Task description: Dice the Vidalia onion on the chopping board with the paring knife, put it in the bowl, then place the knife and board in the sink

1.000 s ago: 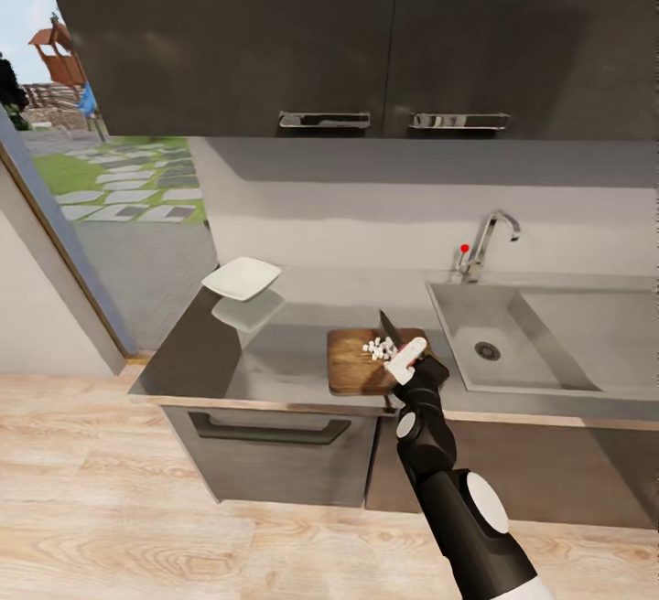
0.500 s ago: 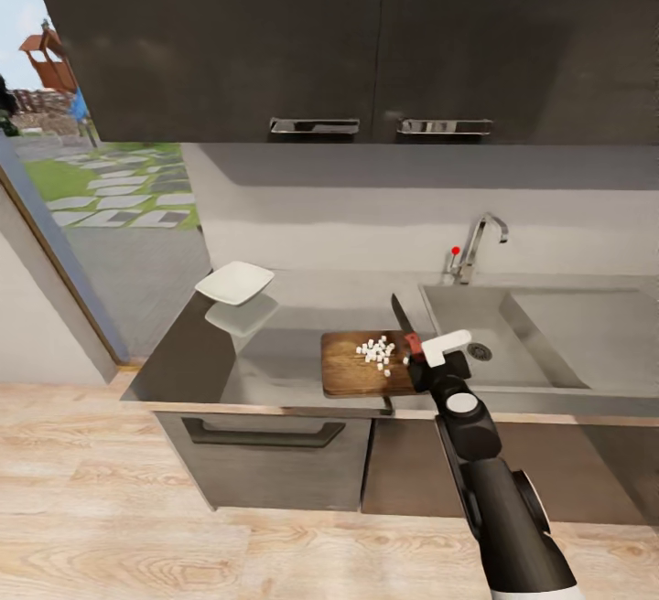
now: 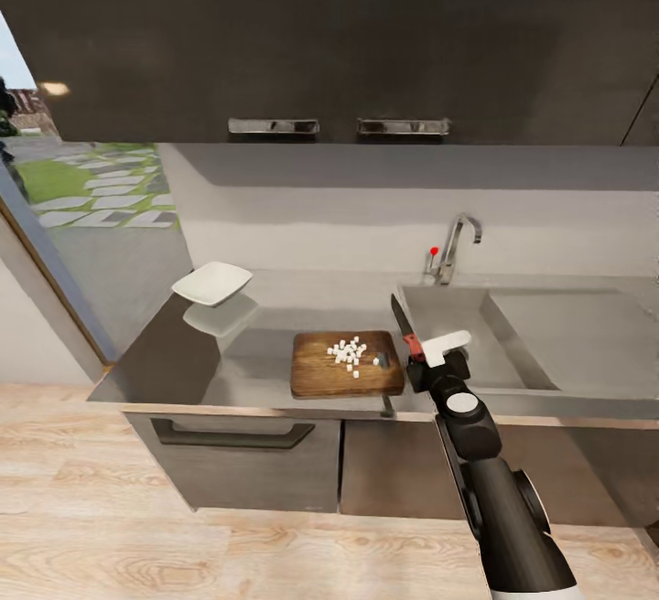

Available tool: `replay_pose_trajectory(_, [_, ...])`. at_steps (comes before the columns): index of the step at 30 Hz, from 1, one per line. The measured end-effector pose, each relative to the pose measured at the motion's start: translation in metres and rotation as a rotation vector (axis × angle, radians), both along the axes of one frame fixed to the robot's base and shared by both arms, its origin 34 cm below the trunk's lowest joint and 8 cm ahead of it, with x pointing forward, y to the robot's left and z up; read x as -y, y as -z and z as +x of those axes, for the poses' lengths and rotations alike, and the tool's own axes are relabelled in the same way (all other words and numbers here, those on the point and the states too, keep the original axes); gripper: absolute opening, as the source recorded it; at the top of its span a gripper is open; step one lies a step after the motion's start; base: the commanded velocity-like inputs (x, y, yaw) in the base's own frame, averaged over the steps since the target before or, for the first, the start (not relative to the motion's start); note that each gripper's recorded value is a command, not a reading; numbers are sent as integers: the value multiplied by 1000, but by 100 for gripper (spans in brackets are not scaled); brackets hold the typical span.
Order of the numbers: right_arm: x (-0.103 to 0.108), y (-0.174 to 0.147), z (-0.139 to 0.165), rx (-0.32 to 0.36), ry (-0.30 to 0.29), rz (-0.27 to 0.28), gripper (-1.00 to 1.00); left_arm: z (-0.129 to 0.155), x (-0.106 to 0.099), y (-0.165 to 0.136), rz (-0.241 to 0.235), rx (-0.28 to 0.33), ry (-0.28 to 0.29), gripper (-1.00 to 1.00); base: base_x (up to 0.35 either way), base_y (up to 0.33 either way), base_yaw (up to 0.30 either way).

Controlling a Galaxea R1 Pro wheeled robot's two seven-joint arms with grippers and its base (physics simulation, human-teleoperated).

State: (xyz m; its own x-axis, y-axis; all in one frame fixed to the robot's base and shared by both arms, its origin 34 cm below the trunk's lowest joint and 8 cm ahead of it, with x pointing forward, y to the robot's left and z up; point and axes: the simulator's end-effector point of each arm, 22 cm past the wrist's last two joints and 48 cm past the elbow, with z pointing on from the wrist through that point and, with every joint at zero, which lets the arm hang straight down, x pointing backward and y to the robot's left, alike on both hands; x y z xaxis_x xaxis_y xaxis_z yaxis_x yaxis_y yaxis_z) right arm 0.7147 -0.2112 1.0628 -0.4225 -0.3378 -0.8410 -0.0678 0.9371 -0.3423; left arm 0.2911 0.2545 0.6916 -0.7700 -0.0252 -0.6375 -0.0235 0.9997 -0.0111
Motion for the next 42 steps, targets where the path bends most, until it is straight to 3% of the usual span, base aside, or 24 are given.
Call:
replay_pose_trajectory(12, [-1, -1, 0, 1, 0, 4, -100, 2, 0, -1, 1, 5, 1, 100, 189, -263, -106])
replay_pose_trajectory(18, [-4, -1, 0, 2, -2, 9, -100, 17, -1, -9, 1, 41, -4, 100, 84, -58, -13])
replay_pose_trajectory(20, [12, 1, 0, -5, 34, 18, -100, 28, -5, -15, 6, 68, -8, 100, 5, -3, -1])
replay_pose_trajectory(21, [45, 7, -3, -17, 111, 34, -100, 34, -8, -19, 9, 83, -10, 100, 2, -1, 0])
replay_pose_trajectory(23, [65, 13, -7, -27, 167, 81, -100, 38, -13, -22, 15, 93, -10, 100, 0, 0, 0])
replay_pose_trajectory(26, [69, 26, -10, -55, 187, 115, -100, 48, -25, -28, 28, 118, -27, 100, 0, 0, 0])
replay_pose_trajectory(29, [74, 51, -14, -107, 216, 94, -100, 56, -35, -34, 38, 138, -49, 100, 0, 0, 0])
replay_pose_trajectory(32, [84, 56, -15, -110, 263, 69, -100, 57, -37, -34, 40, 139, -53, 100, 0, 0, 0])
replay_pose_trajectory(37, [67, 70, 31, -176, 245, 99, -100, 58, -38, -35, 42, 143, -52, 100, 0, 0, 0])
replay_pose_trajectory(42, [52, 73, 76, -248, 209, 93, -100, 58, -38, -35, 42, 143, -52, 100, 0, 0, 0])
